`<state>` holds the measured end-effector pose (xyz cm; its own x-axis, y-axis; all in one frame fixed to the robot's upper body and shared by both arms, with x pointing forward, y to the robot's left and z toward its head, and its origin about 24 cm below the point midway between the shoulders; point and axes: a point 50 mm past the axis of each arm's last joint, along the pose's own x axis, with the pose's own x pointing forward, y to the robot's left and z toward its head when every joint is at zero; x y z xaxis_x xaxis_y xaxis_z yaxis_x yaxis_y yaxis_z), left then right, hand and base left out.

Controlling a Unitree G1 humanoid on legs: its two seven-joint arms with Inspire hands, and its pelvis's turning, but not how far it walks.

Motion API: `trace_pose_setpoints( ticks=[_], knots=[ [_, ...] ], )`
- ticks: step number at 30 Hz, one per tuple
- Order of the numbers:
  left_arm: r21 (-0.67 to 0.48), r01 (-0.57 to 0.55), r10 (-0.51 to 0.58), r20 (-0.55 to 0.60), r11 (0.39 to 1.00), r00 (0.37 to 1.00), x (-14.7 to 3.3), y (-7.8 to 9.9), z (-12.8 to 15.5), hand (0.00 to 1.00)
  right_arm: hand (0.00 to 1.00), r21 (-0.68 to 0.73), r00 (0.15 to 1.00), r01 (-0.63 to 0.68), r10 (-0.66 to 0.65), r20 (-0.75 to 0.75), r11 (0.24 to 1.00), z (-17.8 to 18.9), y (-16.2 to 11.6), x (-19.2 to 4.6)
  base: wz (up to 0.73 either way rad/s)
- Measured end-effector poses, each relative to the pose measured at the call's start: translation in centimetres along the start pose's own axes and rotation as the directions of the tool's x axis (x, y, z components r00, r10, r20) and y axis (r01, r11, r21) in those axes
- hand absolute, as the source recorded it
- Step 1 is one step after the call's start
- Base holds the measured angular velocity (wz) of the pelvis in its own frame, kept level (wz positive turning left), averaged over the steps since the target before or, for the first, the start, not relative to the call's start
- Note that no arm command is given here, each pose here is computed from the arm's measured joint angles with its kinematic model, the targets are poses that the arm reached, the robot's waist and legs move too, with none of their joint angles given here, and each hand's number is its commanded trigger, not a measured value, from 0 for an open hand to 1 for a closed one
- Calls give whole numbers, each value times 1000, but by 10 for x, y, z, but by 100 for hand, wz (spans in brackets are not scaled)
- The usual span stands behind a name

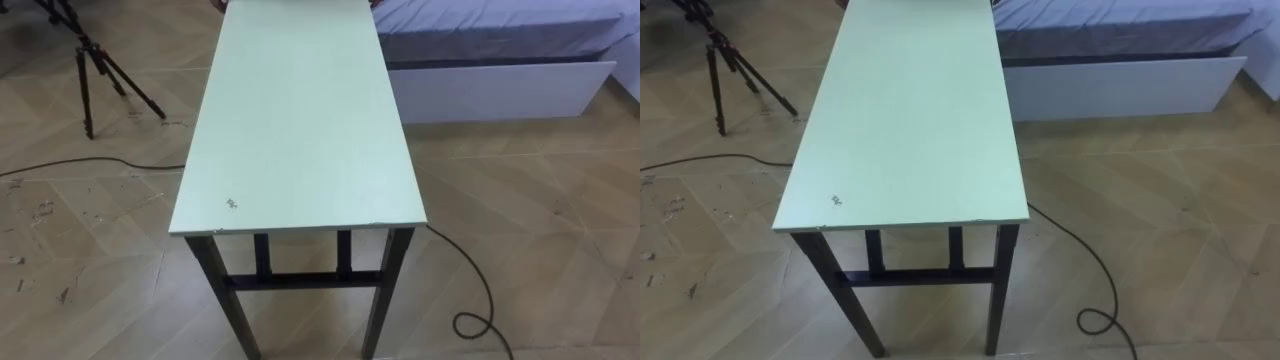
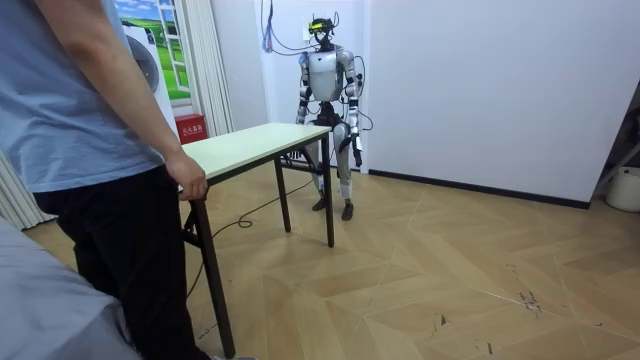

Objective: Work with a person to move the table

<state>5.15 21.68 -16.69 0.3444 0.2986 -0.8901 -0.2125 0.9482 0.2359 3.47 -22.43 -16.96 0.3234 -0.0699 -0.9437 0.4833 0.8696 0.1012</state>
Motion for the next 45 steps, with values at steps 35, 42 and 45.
trace_pose_setpoints(
  ticks=[35,42,45],
  knots=[
    [-384,434,-386,200,815,901,-7,-12,36,0,0,-63,897,-404,409,170,913,48,43,-10,3],
    [-517,611,-486,372,599,791,-29,-27,48,0,0,107,830,-540,508,229,835,31,48,-26,0],
    [-543,685,-560,409,486,721,-40,-47,55,0,0,157,778,-616,566,274,772,34,58,-34,0]
  ],
)
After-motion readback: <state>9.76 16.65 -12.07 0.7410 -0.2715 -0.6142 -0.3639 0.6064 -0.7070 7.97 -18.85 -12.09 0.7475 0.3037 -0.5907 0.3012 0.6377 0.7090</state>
